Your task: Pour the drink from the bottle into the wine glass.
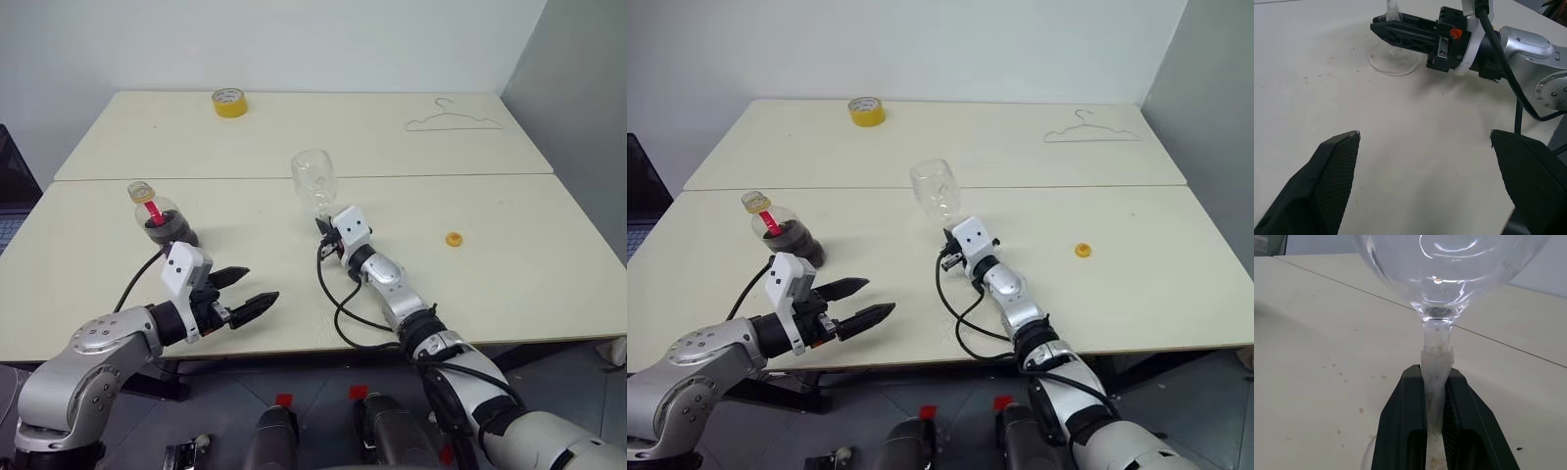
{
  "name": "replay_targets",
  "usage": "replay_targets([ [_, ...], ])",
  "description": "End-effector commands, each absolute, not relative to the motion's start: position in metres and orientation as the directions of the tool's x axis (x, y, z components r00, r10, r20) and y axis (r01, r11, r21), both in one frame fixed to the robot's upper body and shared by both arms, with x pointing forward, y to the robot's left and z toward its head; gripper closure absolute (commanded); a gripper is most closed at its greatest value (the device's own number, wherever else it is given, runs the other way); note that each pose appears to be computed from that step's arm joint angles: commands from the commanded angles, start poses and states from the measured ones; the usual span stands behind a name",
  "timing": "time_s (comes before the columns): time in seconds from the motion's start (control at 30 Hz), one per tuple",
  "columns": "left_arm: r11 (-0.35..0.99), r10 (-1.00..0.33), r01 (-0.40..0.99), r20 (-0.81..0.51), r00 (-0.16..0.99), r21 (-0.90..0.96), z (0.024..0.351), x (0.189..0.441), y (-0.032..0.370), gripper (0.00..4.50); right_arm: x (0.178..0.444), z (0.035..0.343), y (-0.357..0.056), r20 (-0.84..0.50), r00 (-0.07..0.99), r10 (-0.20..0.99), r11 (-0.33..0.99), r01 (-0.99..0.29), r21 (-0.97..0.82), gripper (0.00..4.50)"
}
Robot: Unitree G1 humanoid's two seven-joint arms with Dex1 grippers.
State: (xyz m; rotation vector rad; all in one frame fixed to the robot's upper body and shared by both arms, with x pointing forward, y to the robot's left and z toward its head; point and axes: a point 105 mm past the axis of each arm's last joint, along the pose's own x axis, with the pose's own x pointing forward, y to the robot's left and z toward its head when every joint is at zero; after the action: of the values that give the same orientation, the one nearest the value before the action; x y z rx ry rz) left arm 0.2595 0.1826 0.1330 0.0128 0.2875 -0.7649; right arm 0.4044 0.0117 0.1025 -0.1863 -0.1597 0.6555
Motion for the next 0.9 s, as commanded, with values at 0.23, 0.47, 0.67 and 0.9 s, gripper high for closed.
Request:
replay_targets([
  [0.23, 0.729, -0.672, 0.682, -0.249, 0.697, -0.056, 0.137, 0.261, 0.184, 0.0, 0.394, 0.065, 0.01, -0.041, 0.809, 0.586, 0.784, -0.579, -0.222, 4.37],
  [0.47, 0.73, -0.672, 0.681, -0.244, 0.7, -0.056, 0.138, 0.263, 0.184, 0.0, 0.39, 0.062, 0.011, -0.06, 0.794, 0.606, 0.763, -0.6, -0.24, 4.37],
  [0.67, 0.732, -0.67, 0.68, -0.241, 0.703, -0.051, 0.138, 0.264, 0.184, 0.0, 0.389, 0.055, 0.009, -0.096, 0.794, 0.601, 0.76, -0.604, -0.241, 3.46],
  [0.9, 0.736, -0.665, 0.676, -0.24, 0.707, -0.046, 0.138, 0.265, 0.185, 0.0, 0.387, 0.051, 0.007, -0.105, 0.792, 0.602, 0.757, -0.607, -0.242, 1.06],
])
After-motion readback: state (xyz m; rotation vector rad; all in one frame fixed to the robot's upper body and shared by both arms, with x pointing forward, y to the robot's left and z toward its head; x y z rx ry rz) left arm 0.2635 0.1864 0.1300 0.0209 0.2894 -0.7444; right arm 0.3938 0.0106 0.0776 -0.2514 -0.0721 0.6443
